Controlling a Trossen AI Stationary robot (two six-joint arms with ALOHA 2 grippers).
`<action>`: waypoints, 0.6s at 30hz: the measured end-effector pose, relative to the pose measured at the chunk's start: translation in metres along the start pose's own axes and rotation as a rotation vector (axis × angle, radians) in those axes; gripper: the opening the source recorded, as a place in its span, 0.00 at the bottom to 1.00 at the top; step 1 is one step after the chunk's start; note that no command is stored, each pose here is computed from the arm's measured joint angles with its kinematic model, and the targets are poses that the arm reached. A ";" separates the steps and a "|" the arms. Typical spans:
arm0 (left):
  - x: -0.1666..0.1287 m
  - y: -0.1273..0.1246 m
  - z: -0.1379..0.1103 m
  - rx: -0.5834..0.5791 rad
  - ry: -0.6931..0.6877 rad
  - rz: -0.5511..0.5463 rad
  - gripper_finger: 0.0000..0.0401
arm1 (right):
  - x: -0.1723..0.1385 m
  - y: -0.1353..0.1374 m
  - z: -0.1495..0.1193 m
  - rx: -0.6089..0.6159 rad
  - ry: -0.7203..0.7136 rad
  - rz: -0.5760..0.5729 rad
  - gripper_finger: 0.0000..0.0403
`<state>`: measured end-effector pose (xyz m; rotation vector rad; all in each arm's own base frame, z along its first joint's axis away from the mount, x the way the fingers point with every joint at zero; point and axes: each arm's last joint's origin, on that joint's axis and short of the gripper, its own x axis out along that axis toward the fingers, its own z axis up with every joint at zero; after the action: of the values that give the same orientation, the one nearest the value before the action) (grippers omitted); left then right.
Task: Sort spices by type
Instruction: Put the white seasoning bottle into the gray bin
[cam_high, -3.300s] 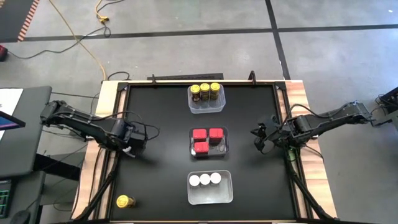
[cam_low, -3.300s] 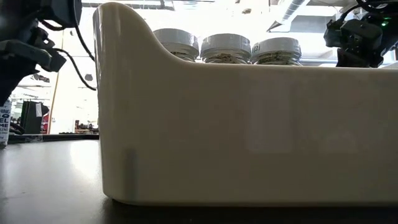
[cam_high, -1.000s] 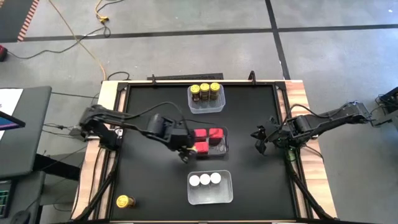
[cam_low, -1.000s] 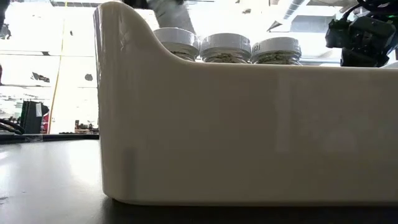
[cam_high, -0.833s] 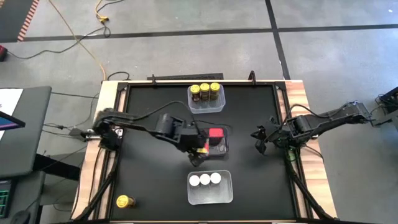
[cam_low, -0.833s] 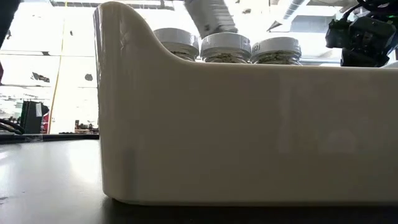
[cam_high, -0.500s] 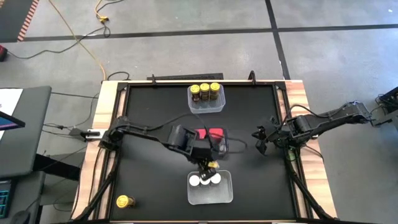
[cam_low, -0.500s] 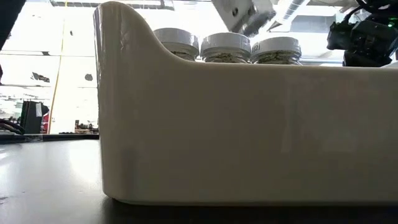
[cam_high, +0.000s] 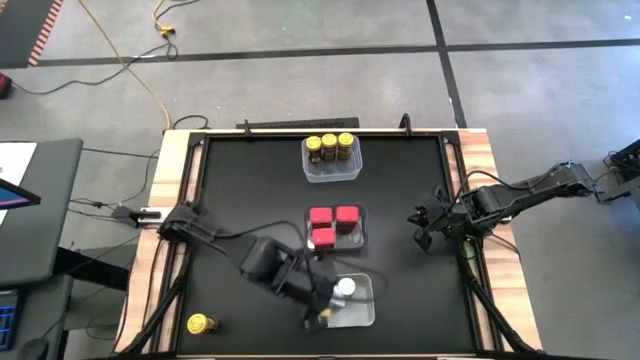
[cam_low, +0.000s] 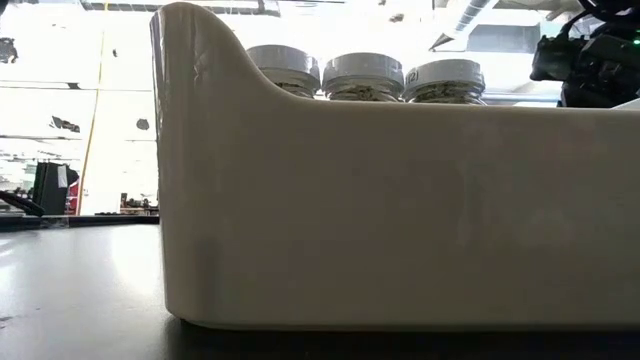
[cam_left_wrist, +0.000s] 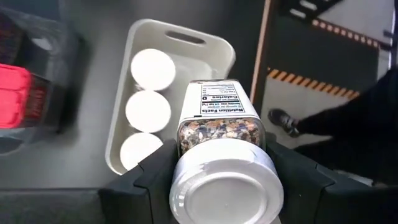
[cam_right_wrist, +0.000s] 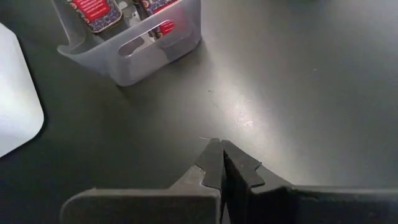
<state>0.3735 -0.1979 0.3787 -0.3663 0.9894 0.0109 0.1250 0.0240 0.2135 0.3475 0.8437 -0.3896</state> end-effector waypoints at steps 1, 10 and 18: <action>0.000 -0.004 -0.003 0.013 0.003 -0.006 0.50 | 0.000 0.000 0.000 0.000 0.000 0.000 0.07; -0.005 -0.025 -0.023 0.079 -0.036 0.018 0.50 | 0.000 0.000 0.000 0.003 0.000 0.000 0.07; 0.024 -0.024 -0.028 0.072 -0.053 0.041 0.50 | 0.000 -0.001 -0.001 0.000 0.006 -0.006 0.07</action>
<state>0.3687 -0.2324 0.3521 -0.2784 0.9423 0.0215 0.1242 0.0237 0.2130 0.3467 0.8507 -0.3943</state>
